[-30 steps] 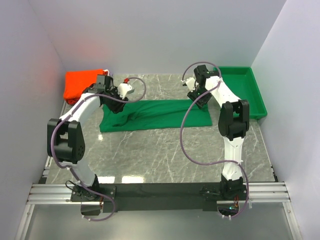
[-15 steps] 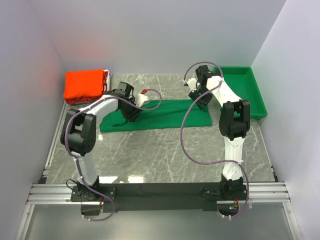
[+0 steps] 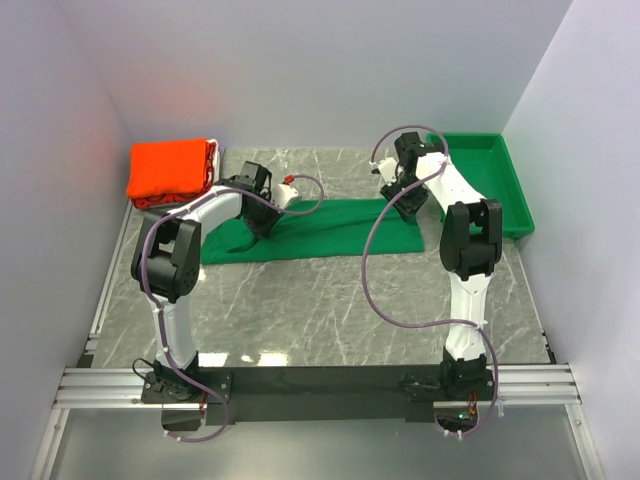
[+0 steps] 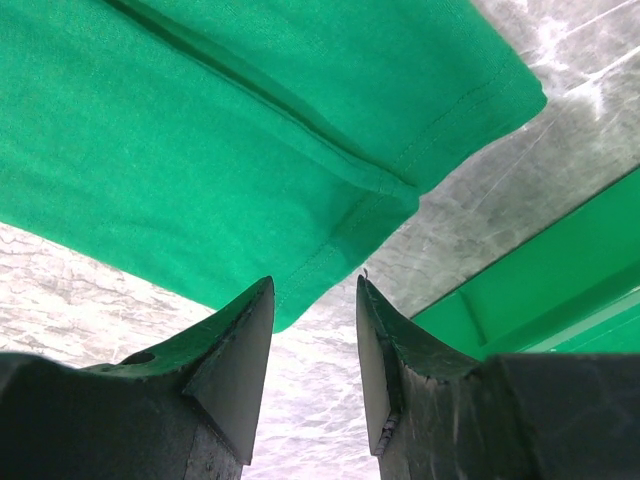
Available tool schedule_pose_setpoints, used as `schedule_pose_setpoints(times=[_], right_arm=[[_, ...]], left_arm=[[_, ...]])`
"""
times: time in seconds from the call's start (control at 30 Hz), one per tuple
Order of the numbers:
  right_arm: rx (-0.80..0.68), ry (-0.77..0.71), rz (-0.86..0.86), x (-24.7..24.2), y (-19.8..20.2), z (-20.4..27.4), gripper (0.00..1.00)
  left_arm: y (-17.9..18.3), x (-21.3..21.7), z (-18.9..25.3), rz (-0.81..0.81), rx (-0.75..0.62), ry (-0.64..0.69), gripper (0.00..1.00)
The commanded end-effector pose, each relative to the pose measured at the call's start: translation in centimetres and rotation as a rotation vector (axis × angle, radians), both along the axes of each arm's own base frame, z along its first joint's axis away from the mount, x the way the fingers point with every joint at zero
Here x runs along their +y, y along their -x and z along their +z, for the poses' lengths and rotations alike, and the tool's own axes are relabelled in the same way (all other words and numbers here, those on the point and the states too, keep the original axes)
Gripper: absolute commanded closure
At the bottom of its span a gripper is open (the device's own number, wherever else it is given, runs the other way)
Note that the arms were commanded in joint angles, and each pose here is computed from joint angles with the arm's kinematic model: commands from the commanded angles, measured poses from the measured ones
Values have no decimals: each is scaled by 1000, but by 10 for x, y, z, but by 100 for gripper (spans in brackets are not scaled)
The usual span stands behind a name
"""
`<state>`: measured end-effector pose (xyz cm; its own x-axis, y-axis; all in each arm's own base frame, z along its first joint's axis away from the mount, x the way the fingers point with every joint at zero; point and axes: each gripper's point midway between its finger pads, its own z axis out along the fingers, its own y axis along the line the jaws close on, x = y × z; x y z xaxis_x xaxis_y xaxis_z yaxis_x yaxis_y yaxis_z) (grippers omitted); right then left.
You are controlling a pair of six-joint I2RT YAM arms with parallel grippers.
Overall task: Fold and stack the t-shirts
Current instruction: Fold the tshirt
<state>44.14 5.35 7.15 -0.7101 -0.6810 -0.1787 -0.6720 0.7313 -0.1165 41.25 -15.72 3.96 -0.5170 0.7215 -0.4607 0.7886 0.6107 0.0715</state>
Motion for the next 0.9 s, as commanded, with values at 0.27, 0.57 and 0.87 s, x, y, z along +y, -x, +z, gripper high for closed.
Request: schedule_pose_setpoints(times=[0.27,0.57,0.87], right_arm=[[-43,-2,-12,-5,-2,19,55],[-36,-1,-15,-6,0,19,55],[-26,-26,-12,3,0,18,55]], left_arm=[[7,-33,60,-103,-6,143,99],[28,-66,50,-152,159,265,98],[19,-61,57,-58,137,329,57]])
